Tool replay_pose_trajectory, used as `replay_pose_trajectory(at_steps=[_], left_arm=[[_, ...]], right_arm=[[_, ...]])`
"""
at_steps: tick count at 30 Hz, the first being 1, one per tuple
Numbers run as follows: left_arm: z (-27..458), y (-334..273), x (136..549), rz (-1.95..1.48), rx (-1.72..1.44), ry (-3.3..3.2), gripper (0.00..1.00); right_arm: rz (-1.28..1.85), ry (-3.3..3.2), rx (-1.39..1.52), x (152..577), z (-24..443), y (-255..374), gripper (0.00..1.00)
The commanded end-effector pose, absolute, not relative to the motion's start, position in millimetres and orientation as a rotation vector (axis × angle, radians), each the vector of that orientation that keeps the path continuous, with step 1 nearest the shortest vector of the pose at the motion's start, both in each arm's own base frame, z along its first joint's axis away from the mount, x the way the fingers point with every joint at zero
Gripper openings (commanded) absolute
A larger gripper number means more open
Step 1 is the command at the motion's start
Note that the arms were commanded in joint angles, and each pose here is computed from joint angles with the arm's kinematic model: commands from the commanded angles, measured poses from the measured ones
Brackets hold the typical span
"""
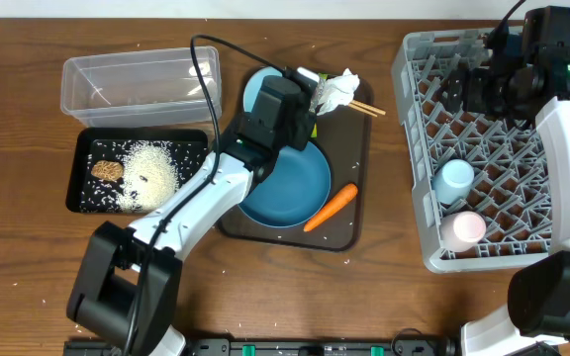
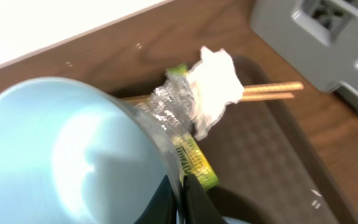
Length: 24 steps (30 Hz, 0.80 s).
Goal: Sort waste into correct bins and load items into the dishwasher rack
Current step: 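Bring the bowl back and set it on the dark tray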
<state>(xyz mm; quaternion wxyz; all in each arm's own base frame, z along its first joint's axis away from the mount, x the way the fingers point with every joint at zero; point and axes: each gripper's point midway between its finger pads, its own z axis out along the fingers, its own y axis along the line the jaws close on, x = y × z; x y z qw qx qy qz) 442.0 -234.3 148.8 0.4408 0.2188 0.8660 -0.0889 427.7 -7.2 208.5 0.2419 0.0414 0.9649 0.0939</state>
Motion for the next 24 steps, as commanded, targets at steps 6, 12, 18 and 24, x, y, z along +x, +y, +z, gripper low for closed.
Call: replay_pose_trajectory(at_steps=[6,12,18,24], left_arm=[[89,-229,455,-0.101,0.607,2.22,0.06],[61,-228,454,-0.089,0.623,2.267,0.06],[59,-227,452,-0.086,0.627,2.278,0.12],[78,-227,452,-0.092,0.617,2.25,0.66]], right_arm=[[0.257,2.632,0.103,430,210,-8,0.9],[0.257,2.633,0.103,430,210,-8,0.9],[0.257,2.633,0.103,430,210,-8,0.89],[0.258,2.632,0.103,430,210,-8,0.9]])
